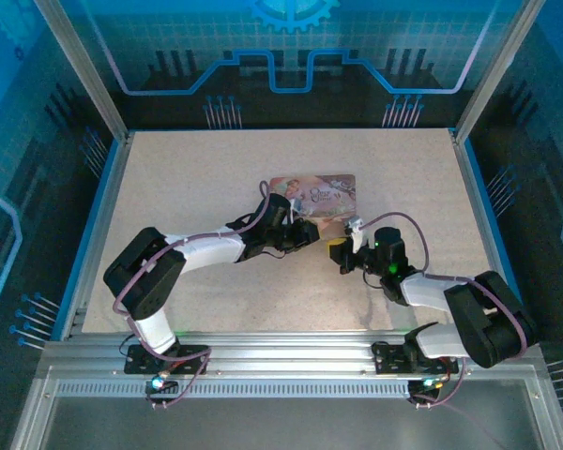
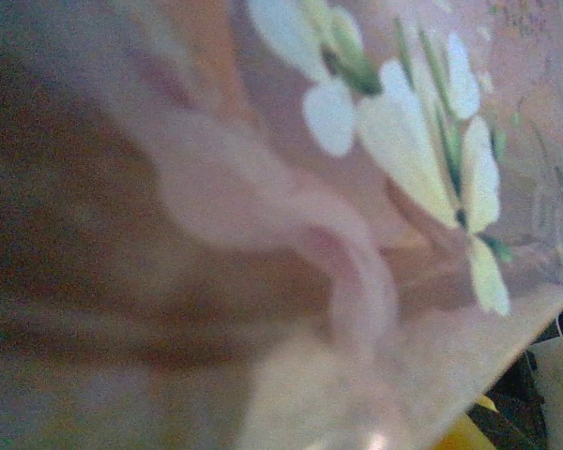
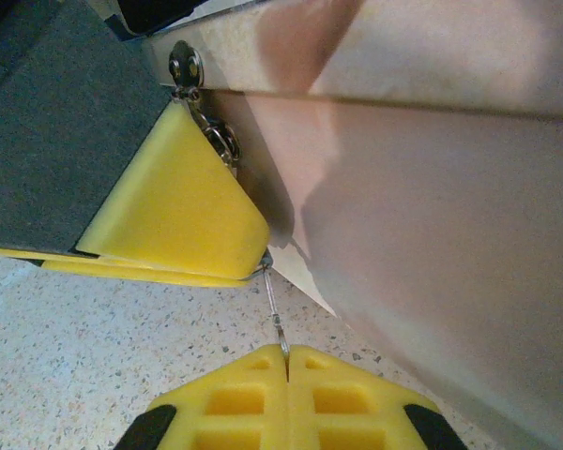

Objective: Unlock a padlock with a key

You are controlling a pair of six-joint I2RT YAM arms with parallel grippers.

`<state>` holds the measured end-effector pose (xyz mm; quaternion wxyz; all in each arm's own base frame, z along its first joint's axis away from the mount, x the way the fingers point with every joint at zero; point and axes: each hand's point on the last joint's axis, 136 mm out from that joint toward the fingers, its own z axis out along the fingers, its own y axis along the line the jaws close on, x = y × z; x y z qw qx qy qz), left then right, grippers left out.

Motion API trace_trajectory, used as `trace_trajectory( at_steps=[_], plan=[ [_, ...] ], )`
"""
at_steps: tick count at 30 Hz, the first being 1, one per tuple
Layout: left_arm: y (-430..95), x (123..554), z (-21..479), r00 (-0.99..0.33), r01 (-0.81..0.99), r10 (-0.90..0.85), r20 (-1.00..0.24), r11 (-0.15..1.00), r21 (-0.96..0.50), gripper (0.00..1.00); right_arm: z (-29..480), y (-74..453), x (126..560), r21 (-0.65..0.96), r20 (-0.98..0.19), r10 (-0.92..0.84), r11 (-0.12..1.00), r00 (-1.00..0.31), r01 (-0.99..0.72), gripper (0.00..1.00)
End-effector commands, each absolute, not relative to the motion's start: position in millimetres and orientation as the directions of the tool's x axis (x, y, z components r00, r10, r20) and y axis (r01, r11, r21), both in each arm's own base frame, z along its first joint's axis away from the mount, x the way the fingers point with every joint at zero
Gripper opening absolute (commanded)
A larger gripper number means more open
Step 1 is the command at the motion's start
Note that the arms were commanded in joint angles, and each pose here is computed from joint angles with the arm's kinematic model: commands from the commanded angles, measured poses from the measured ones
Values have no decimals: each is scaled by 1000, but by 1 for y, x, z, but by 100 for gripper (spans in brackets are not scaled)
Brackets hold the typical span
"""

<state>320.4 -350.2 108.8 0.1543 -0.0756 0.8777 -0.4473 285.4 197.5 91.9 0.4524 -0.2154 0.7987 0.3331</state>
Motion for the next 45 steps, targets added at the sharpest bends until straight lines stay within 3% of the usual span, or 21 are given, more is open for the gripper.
trace_trajectory(
  at_steps=[1,20,45],
  plan=[
    [-358,325,147,-935,53,-275,-226,520,-852,7,99,200,289,318,-883,-49,669,-466,-672,3],
    [-353,328,146,-928,41,-294,-230,532,-846,8,93,198,279,321,-874,-66,666,-482,-673,3],
    [-355,323,147,-941,37,-267,-208,530,-847,7,120,210,294,290,-914,-44,625,-404,-725,3]
  ],
)
